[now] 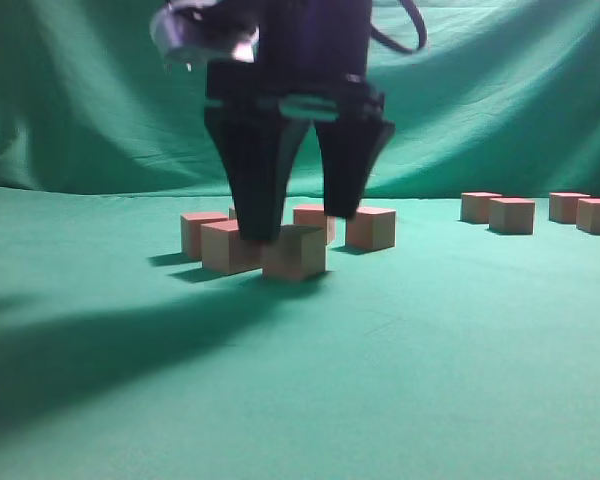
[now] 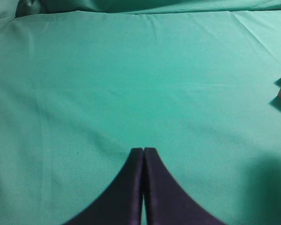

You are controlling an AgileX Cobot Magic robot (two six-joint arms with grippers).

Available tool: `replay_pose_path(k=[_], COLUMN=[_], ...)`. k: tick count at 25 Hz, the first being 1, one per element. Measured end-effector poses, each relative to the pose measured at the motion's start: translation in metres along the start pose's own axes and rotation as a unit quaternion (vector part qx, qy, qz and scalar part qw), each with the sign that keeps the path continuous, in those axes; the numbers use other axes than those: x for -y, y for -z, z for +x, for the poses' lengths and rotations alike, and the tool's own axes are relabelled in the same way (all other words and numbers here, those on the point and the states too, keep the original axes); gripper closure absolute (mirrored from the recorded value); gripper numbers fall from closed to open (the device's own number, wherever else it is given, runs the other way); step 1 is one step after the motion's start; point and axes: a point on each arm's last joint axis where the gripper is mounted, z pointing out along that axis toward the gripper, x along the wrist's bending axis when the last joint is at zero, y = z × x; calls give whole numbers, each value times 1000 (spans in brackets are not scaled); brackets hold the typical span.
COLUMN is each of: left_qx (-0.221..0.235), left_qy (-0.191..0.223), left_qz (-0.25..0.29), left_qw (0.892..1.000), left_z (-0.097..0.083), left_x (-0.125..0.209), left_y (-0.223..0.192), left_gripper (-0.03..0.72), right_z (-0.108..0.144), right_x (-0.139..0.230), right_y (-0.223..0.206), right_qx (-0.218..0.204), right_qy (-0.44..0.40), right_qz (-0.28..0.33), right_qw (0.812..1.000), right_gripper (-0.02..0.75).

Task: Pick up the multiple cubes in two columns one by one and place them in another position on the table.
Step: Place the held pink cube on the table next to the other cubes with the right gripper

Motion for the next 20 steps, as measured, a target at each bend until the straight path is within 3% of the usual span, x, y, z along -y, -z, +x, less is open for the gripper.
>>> replay_pose_path(k=[5, 12, 13, 17, 20], left_qx=[0, 0, 0, 0, 0], left_qy=[0, 0, 0, 0, 0], left_qz=[0, 0, 0, 0, 0], left_qw=[1000, 1000, 1000, 1000, 1000], left_z=[0, 0, 0, 0, 0], left_x=[0, 0, 0, 0, 0], left_y=[0, 0, 0, 0, 0], left_gripper=[688, 688, 688, 688, 688], right_z=[-7, -33, -41, -84, -118], right_x=[-18, -14, -9, 22, 48], right_y=[44, 95, 104, 132, 141], right_qx=[21, 150, 162, 173, 151], right_qy=[4, -67, -87, -188, -258], right_qz=[-23, -57, -65, -91, -102], right_qw=[1000, 985, 981, 963, 949], right_gripper=[87, 87, 129, 141, 141])
